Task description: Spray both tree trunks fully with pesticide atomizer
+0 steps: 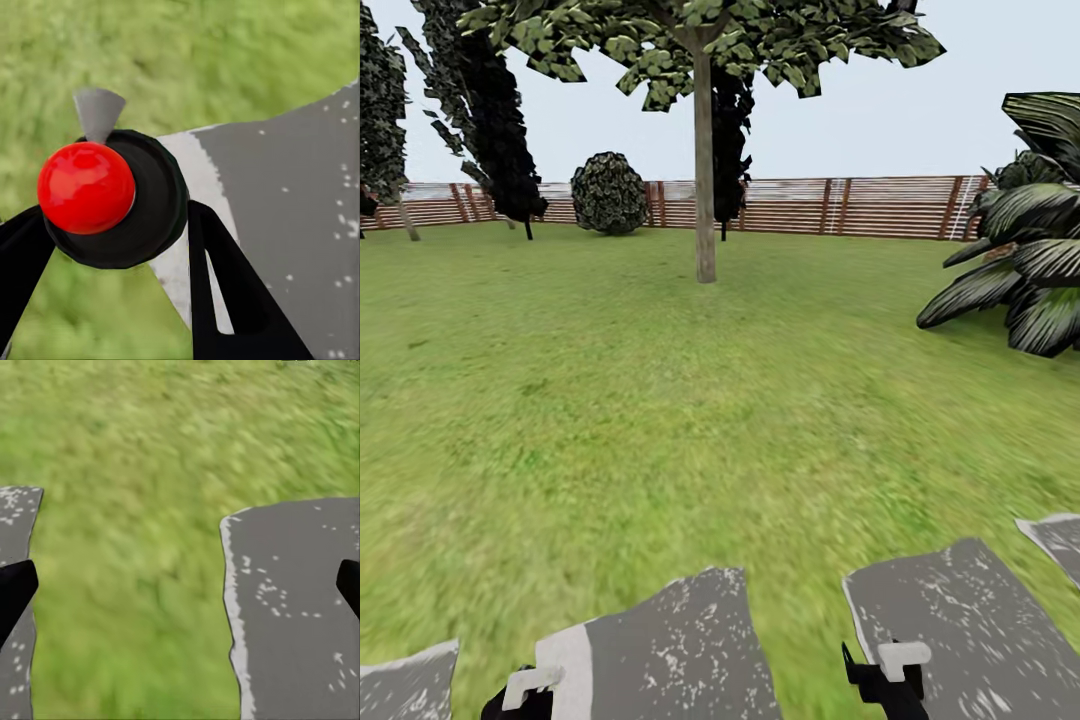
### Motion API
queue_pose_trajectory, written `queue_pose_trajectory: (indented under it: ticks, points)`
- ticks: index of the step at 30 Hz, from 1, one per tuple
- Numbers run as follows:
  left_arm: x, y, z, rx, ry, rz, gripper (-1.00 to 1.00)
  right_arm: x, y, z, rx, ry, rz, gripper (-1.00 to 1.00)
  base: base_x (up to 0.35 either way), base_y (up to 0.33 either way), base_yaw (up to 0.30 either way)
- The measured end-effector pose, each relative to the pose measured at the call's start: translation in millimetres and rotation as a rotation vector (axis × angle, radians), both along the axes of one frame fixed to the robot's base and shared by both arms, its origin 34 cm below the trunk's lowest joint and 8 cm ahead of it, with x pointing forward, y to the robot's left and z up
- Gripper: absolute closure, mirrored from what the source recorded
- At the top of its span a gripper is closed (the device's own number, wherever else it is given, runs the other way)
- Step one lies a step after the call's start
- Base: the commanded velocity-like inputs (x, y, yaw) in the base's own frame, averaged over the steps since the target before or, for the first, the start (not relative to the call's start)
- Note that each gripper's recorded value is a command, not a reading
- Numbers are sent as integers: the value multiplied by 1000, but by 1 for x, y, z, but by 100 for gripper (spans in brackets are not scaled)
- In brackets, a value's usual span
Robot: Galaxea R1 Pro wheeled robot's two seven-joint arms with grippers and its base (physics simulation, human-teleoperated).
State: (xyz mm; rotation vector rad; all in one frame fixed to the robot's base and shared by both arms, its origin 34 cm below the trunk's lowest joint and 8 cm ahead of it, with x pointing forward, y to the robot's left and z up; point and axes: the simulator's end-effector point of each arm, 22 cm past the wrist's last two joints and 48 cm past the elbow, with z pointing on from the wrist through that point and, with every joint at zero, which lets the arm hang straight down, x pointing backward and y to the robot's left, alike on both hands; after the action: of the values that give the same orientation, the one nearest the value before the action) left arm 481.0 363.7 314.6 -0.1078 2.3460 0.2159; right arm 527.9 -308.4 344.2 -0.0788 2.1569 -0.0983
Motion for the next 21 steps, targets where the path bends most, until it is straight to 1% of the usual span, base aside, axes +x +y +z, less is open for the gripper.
queue_pose_trajectory:
  ticks: [21]
  points:
    - [0, 0, 0, 0, 0, 0, 100, 0, 0, 0, 1, 0, 1, -100, 337, 0, 0]
